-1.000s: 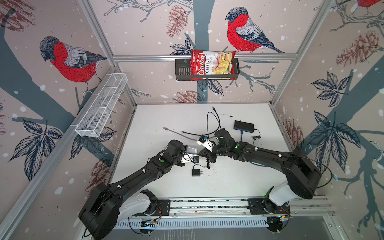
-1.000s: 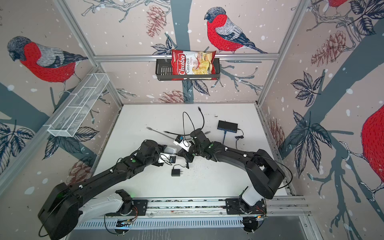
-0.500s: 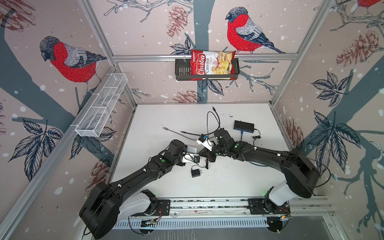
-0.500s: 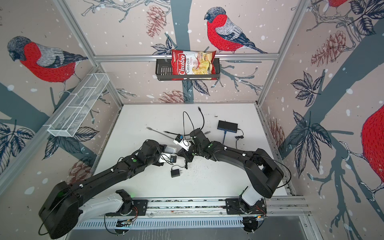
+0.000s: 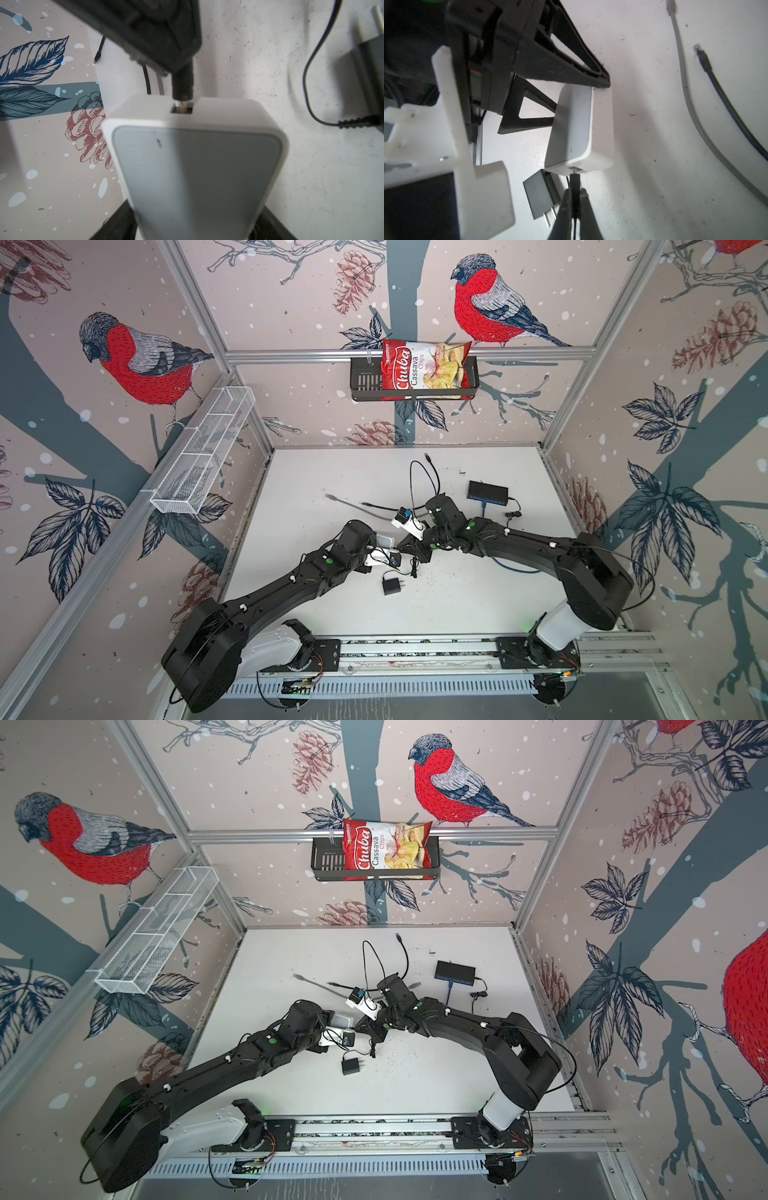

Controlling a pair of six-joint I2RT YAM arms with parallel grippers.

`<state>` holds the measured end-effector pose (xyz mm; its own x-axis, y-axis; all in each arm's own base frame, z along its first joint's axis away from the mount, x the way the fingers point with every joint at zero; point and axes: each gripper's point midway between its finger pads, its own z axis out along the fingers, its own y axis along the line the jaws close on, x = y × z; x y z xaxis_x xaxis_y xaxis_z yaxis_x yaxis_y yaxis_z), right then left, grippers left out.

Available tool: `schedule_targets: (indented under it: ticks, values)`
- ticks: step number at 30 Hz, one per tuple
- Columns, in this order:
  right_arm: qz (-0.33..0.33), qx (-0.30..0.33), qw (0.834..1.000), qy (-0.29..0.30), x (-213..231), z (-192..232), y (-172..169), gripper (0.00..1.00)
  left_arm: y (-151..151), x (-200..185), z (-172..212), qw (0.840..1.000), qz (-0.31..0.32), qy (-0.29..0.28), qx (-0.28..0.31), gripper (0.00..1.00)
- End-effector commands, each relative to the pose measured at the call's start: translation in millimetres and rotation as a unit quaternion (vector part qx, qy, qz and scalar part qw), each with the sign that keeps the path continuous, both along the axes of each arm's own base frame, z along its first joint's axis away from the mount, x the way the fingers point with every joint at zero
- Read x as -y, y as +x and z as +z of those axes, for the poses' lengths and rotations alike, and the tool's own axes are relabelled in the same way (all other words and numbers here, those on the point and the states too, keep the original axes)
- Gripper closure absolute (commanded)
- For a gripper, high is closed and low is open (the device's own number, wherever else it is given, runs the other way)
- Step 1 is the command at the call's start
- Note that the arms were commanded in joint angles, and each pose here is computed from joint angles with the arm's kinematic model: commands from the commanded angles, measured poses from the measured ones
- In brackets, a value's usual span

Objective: Insert the plug into the switch port
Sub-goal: 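Press the black barrel plug fully into the router port with the right gripper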

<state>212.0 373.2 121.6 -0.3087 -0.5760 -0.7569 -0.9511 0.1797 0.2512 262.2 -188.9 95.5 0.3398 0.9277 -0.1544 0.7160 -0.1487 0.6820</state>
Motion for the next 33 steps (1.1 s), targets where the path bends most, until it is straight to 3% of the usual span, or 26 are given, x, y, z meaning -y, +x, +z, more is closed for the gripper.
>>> schedule_targets:
  ticks: [1, 13, 33]
  values:
    - [0.030, 0.048, 0.996, 0.073, -23, 35, 7, 0.98, -7, 48, 27, 0.992, -0.087, -0.087, 0.010, 0.56]
    - [-0.002, 0.034, 0.995, 0.099, -25, 36, 11, 0.98, 0, 55, 63, 0.980, -0.047, -0.187, 0.047, 0.56]
    - [0.013, 0.024, 0.995, 0.093, -38, 35, 16, 0.97, -3, 61, 50, 0.983, -0.069, -0.168, 0.029, 0.57]
